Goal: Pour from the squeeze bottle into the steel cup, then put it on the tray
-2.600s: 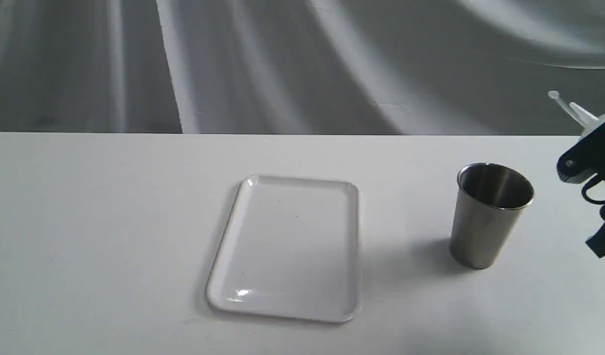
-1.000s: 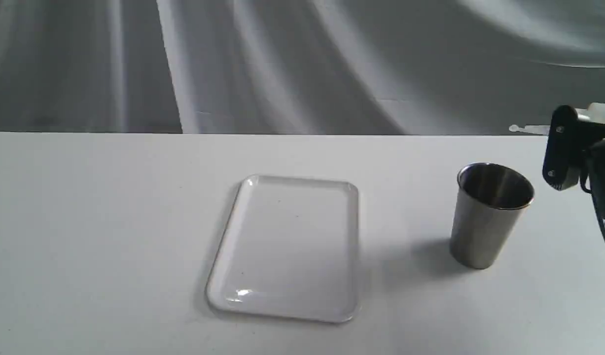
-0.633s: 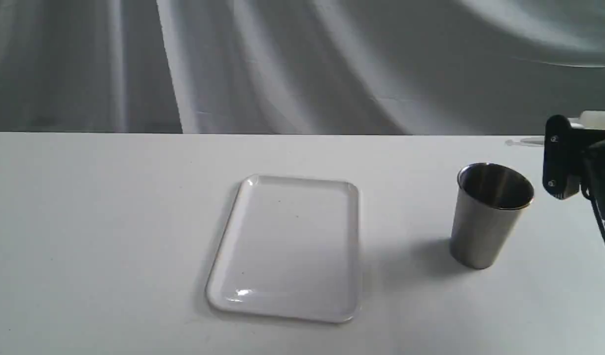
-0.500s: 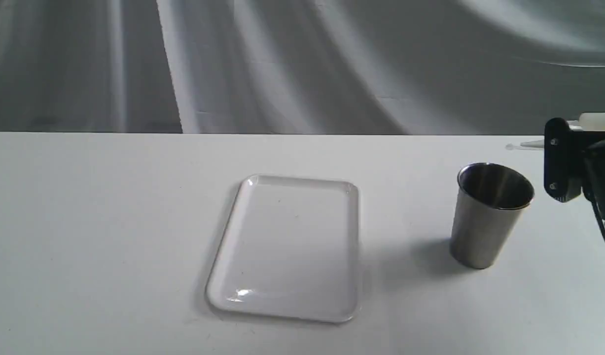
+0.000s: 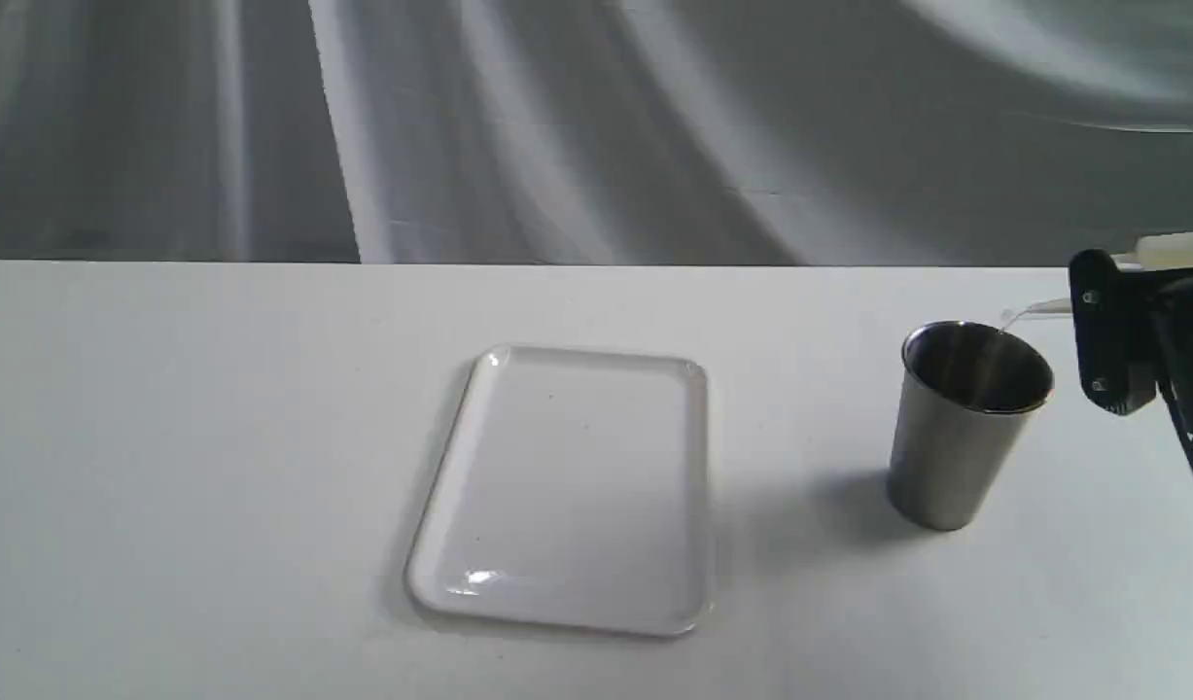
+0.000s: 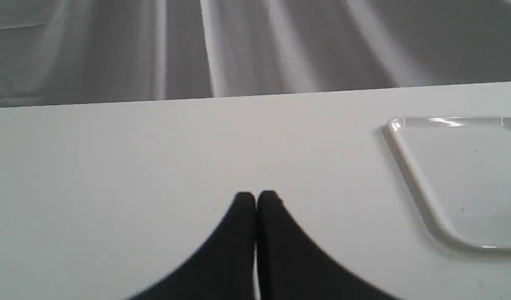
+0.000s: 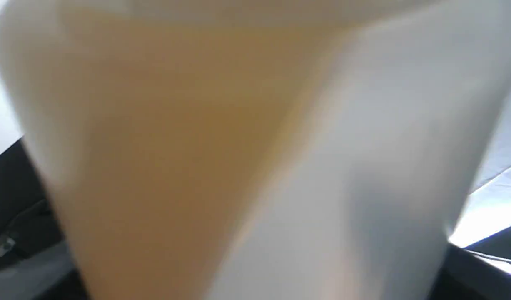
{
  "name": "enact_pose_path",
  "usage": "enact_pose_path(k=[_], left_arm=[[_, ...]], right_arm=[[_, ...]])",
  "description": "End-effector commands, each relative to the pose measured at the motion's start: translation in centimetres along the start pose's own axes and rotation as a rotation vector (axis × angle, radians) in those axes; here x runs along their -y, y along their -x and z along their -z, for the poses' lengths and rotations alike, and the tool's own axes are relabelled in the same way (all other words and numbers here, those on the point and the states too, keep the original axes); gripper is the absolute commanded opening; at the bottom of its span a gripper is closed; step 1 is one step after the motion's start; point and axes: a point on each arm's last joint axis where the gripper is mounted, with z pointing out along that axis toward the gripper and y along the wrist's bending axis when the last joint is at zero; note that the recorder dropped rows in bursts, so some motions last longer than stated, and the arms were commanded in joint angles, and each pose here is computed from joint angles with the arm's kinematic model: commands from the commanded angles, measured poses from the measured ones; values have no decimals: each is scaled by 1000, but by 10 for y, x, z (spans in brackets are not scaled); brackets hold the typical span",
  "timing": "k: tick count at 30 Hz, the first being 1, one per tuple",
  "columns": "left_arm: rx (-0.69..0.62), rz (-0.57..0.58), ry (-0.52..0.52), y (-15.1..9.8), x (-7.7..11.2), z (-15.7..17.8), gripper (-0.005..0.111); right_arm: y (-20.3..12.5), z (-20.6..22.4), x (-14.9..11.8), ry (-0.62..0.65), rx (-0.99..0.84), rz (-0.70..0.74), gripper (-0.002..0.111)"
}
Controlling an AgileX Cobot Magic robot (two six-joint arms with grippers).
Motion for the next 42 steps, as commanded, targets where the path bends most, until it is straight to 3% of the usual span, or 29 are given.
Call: enact_pose_path(k=[1, 34, 42], left_arm=[[6, 4, 2, -1, 0, 0, 0], [6, 6, 1, -1, 0, 0, 0], [6, 4, 1, -1, 0, 0, 0]], right_arm=[[0, 3, 7, -39, -6, 38, 0], [1, 6, 6, -43, -9, 53, 0], [3, 6, 6, -40, 8, -27, 0]])
